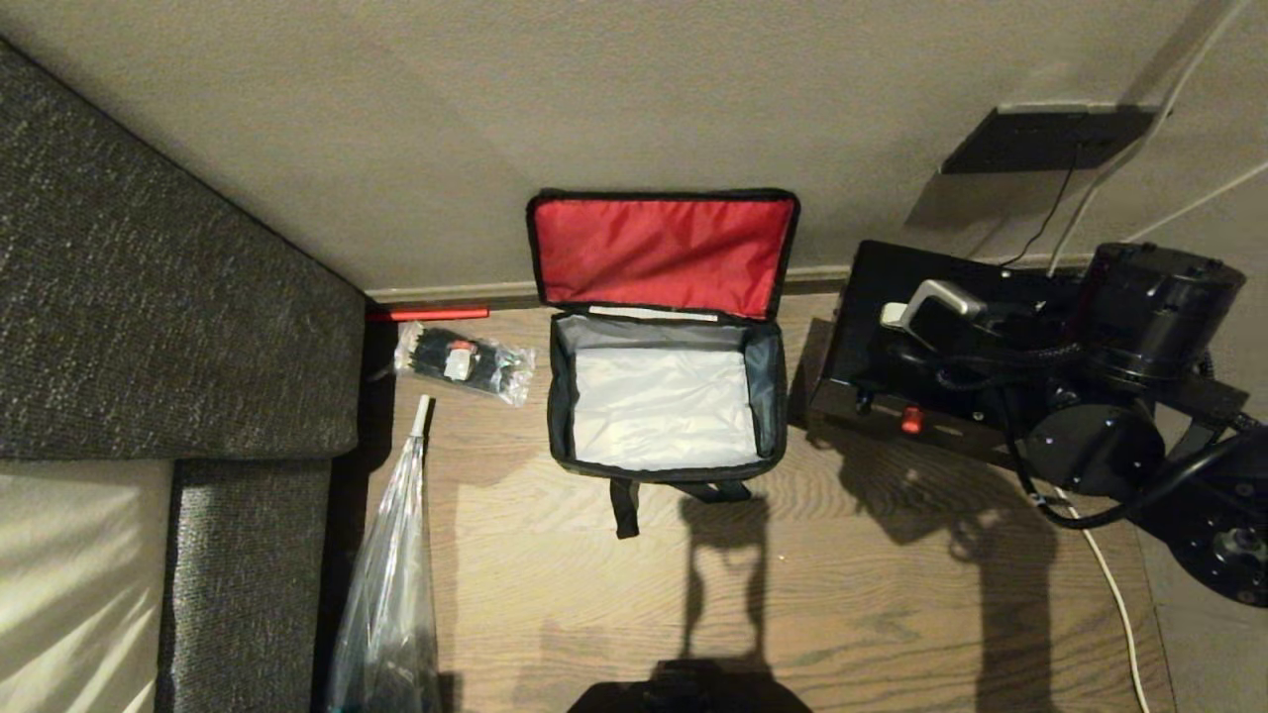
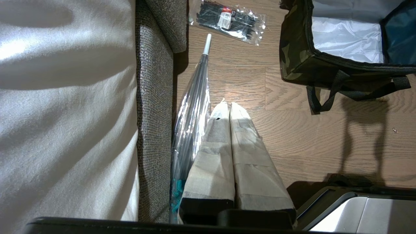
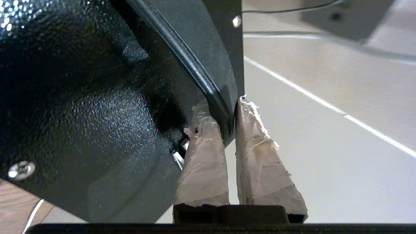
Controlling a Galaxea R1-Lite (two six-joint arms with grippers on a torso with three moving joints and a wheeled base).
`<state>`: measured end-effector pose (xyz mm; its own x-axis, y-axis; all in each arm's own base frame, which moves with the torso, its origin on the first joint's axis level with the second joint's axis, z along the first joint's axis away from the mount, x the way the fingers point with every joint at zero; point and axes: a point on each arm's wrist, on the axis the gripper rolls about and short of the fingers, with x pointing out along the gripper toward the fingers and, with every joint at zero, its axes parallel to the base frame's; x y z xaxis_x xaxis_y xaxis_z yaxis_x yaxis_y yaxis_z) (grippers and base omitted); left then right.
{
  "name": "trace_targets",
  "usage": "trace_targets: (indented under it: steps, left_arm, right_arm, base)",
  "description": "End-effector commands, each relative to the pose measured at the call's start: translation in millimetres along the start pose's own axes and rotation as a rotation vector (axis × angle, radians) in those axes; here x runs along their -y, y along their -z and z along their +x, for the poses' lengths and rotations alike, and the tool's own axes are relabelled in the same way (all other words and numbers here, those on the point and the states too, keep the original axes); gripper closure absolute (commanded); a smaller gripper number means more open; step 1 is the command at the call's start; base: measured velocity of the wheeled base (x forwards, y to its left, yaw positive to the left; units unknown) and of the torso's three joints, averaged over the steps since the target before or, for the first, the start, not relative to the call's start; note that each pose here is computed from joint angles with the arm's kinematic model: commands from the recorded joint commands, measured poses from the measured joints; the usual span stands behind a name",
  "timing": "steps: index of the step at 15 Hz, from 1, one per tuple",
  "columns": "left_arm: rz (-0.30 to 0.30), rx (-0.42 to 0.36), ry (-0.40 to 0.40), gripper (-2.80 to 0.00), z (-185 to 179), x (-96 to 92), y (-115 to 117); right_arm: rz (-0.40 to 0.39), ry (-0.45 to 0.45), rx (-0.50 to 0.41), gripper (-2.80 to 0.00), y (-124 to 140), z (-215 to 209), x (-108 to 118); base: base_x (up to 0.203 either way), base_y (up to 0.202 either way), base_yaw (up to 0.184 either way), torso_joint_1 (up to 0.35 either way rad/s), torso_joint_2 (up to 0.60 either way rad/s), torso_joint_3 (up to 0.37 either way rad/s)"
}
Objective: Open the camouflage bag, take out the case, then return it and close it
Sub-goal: Release the handle
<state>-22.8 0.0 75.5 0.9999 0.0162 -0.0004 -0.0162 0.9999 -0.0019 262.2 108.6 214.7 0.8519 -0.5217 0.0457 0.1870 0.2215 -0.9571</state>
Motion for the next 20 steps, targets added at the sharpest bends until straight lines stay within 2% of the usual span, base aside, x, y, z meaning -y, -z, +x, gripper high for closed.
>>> trace_targets:
  steps: [1,10,20]
  left_arm:
    - [-0.001,-0.001,-0.001,0.00,0.1,0.0,0.4]
    - [-0.001,-0.001,-0.001,0.00,0.1,0.0,0.4]
    - [-0.001,-0.001,-0.001,0.00,0.1,0.0,0.4]
  right_arm:
    - [-0.045,-0.027,-0.038,0.00,-0.1,11.8,-21.6]
    - [-0.066,-0.083,-0.111,0.00,-11.0,49.9,-78.8]
    - [-0.080,-0.112,-0.177,0.00,-13.7,90.4,-122.9]
  base:
    - [0.000,0.000,0.000,0.000,0.00,0.000]
    - [0.000,0.000,0.000,0.000,0.00,0.000]
    - [0.000,0.000,0.000,0.000,0.00,0.000]
